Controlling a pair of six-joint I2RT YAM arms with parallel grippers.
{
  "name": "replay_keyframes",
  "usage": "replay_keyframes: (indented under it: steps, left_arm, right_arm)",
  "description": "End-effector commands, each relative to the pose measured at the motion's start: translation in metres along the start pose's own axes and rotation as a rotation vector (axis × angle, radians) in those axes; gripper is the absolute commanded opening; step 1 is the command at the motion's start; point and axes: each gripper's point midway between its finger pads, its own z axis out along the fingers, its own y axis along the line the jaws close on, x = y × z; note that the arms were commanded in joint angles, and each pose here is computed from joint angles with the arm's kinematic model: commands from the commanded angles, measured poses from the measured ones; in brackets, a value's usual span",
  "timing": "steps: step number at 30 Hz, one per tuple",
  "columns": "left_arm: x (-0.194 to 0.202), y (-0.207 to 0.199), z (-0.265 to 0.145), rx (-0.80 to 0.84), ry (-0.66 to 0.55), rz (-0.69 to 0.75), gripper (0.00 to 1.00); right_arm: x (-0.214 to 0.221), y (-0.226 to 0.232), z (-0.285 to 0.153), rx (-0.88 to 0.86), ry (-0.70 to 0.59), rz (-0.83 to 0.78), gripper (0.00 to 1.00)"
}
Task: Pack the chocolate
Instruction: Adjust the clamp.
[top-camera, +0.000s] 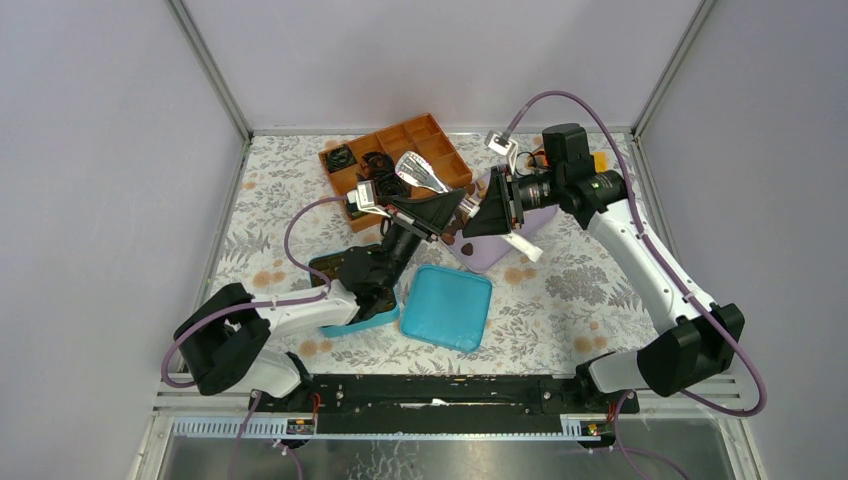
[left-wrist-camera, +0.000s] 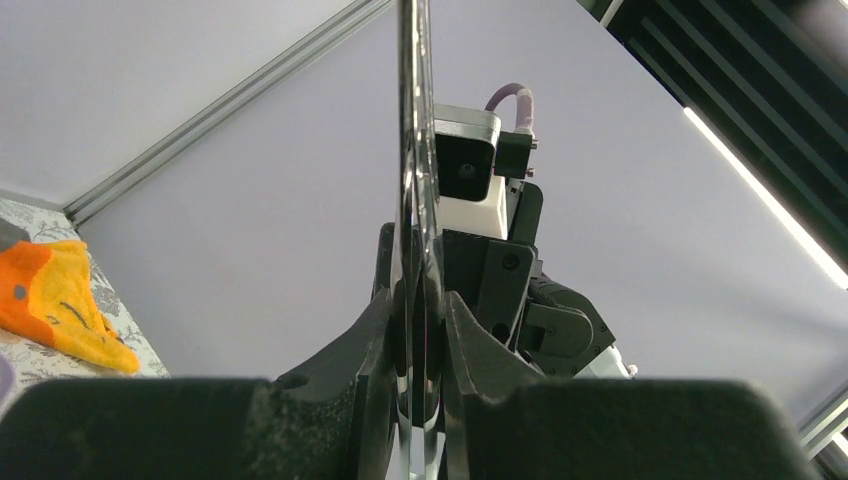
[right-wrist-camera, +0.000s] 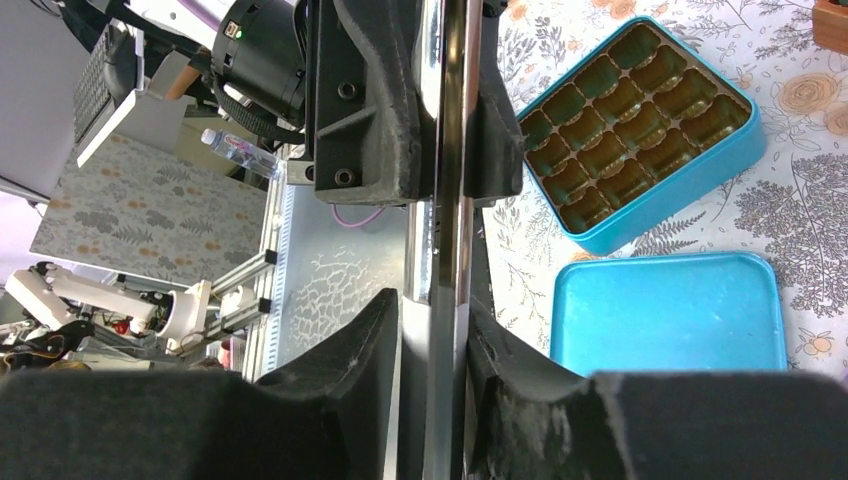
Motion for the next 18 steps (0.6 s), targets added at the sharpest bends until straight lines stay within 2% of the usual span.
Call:
replay_keyframes:
  steps: [1,5,8,13,15,18]
  left_arm:
    - [-0.014,-0.007,0.002,0.023,-0.057,-0.011,0.11]
    - [-0.017,-0.008,0.002,0.029,-0.064,-0.022,0.14]
    - [-0.018,-0.006,-0.001,0.033,-0.072,-0.030,0.28]
    - [-0.022,-0.003,-0.008,0.028,-0.079,-0.025,0.69]
    - [-0.024,0.001,-0.015,0.013,-0.083,-0.010,0.78]
    - [-0.028,0.008,-0.030,-0.023,-0.083,0.017,0.84]
  right_arm:
    - [-0.012,0.013,0.000,-0.019,-0.004,-0.070,0.31]
    - [-0.012,0.016,0.000,-0.038,-0.004,-0.070,0.15]
    - [-0.014,0.019,0.001,-0.051,-0.007,-0.059,0.13]
    - [-0.016,0.014,0.001,-0.030,-0.013,-0.047,0.19]
    - [-0.016,0.008,-0.001,0.002,-0.016,-0.045,0.24]
    - [-0.014,-0.008,-0.004,0.094,-0.005,-0.070,0.31]
